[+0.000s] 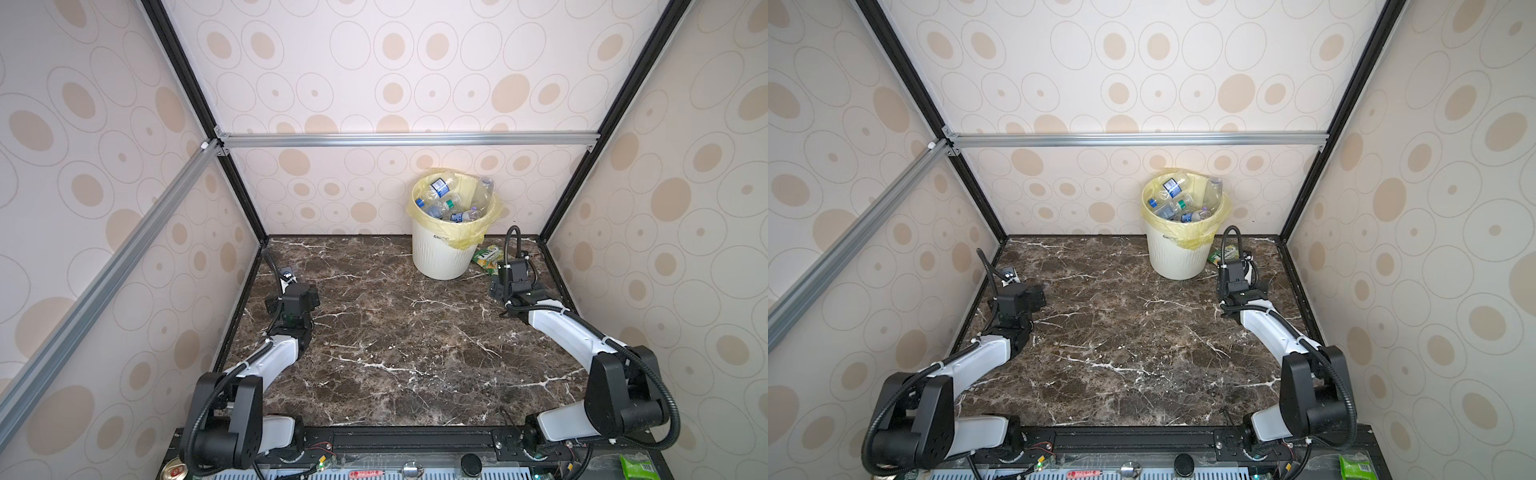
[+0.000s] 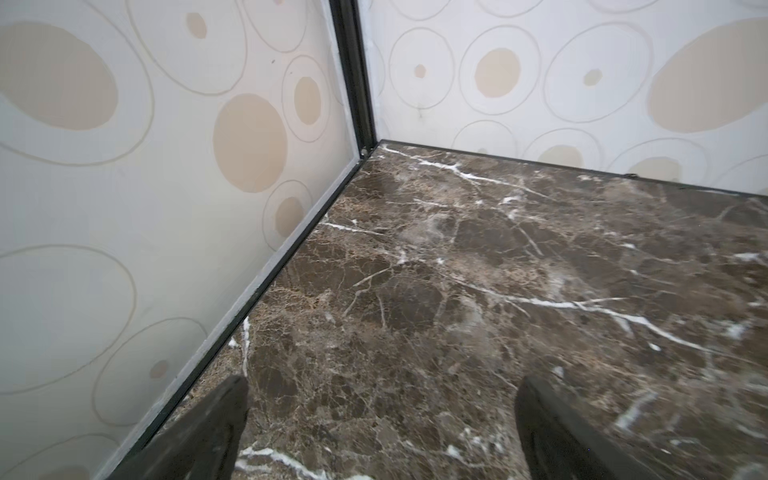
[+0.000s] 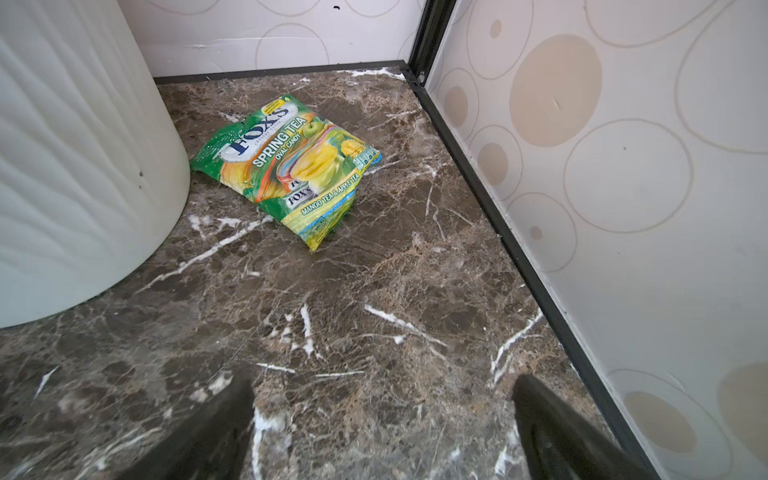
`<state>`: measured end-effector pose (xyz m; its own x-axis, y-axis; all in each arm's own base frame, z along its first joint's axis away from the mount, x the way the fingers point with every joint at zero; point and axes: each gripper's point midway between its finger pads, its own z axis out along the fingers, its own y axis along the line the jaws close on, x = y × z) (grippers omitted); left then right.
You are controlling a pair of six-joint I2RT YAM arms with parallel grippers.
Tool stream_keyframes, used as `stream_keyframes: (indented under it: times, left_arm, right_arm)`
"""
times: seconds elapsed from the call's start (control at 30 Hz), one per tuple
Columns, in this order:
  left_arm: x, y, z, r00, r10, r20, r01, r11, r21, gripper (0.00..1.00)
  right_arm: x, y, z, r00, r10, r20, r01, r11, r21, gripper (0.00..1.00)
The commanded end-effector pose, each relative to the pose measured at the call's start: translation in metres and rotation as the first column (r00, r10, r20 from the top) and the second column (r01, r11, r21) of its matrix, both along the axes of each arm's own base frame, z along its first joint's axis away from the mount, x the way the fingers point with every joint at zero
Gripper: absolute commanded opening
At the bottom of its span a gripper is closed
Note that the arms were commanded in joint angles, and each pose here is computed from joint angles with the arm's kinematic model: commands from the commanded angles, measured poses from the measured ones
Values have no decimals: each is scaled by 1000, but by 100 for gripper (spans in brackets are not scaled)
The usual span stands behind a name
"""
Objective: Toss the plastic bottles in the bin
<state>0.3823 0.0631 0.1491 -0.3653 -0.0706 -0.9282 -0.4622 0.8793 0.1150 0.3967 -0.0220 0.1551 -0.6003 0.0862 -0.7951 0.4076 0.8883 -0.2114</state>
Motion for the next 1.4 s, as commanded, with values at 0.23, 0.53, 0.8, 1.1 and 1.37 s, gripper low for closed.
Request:
stream_keyframes:
  times: [0.23,0.53,0.8,1.1,1.37]
  left_arm:
    - [3,32,-17,982,32,186,-14,995,-97,99]
    - [2,8,-19,963,-130,234,151,986,-73,99]
    - [-11,-38,-8,863,-396,313,405,913,37,99]
    - [-12,-36,-16,884,-352,309,354,934,53,99]
    - [-10,-37,-16,884,-353,306,353,934,58,99]
  right_arm:
    - [6,-9,-12,991,19,136,-5,995,-103,100]
    - [-7,-12,-23,977,54,207,-24,989,-148,100]
    - [-29,-17,-33,936,30,350,19,990,-138,100]
    - [-25,-14,-35,944,45,325,1,990,-138,100]
    - [-22,9,-40,923,196,330,-156,977,-145,100]
